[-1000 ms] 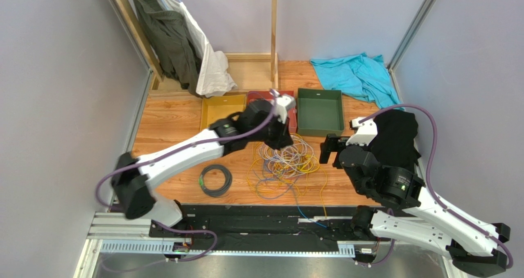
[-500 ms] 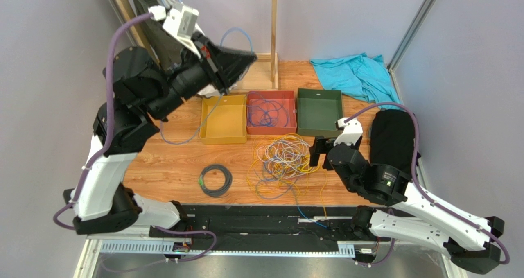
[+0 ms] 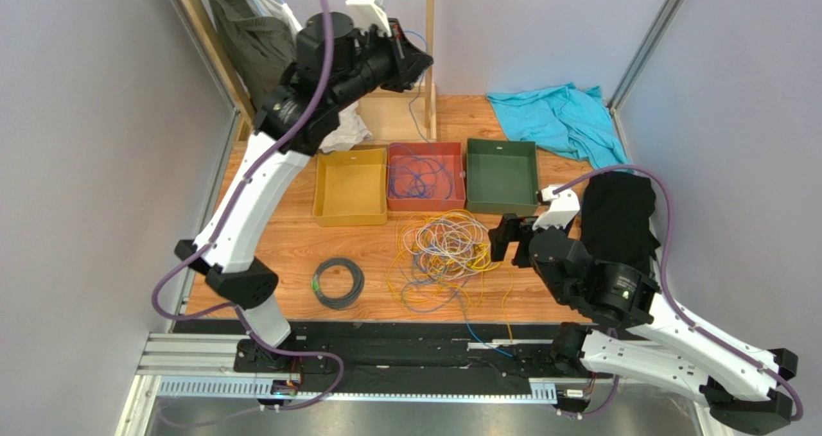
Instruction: Untangle the cables
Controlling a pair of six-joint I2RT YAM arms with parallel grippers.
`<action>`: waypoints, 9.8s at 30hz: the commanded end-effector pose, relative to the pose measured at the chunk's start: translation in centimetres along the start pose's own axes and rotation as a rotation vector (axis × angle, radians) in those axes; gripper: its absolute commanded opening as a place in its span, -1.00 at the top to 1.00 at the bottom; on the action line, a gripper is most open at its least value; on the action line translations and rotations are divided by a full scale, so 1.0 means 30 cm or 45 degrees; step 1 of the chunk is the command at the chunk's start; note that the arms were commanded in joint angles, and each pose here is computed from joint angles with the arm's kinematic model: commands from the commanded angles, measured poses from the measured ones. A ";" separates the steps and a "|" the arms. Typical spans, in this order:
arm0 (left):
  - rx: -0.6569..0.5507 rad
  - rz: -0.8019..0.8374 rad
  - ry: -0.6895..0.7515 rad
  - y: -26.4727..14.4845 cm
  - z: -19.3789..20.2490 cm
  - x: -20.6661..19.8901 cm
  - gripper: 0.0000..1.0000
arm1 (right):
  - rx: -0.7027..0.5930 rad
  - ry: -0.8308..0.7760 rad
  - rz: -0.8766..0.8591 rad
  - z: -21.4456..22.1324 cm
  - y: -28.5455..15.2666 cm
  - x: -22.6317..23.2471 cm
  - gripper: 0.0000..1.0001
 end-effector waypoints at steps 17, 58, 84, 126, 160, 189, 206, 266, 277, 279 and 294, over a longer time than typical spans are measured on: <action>0.238 -0.013 -0.110 0.329 0.379 0.271 1.00 | -0.129 -0.032 0.071 -0.080 -0.062 -0.086 -0.79; 0.560 -0.176 -0.163 0.470 0.937 0.531 1.00 | -0.092 -0.066 0.095 -0.049 -0.041 -0.085 -0.79; 0.396 -0.395 -0.013 -0.116 0.702 0.335 -0.98 | 0.023 -0.132 -0.014 0.024 0.078 0.067 -0.79; 0.636 -0.404 -0.325 -0.662 1.069 0.322 -0.59 | 0.420 -0.464 0.006 0.229 0.325 0.266 0.08; 0.517 -0.306 -0.257 -0.575 0.970 0.281 -0.63 | -0.179 -0.174 -0.408 -0.594 -0.279 0.352 1.00; 0.051 0.332 0.104 -0.207 0.849 0.077 -0.98 | -0.128 0.087 -0.916 -0.697 -0.492 0.473 1.00; 0.049 0.539 0.054 -0.324 0.920 0.020 -0.98 | -0.120 0.106 -0.889 -0.685 -0.489 0.449 1.00; -0.373 -0.161 0.163 -0.600 -0.306 -0.102 1.00 | 0.048 -0.117 -0.370 -0.094 -0.092 0.290 -0.18; -0.670 -0.011 0.101 -0.609 -0.462 -0.185 1.00 | 0.028 -0.282 -0.332 -0.006 0.014 0.325 -0.22; -0.693 0.026 0.084 -0.641 -0.468 -0.194 1.00 | 0.029 -0.267 -0.331 0.018 0.063 0.343 -0.22; -0.684 -0.005 0.135 -0.672 -0.482 -0.182 1.00 | 0.125 -0.359 -0.177 0.159 0.424 0.402 -0.25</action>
Point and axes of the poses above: each gripper's point midway between its finger pads, its own y axis out along the fingers, its own x axis along the line the jaws close on, z = x × y, the point moved 3 cm from there along -y, back along the fingers
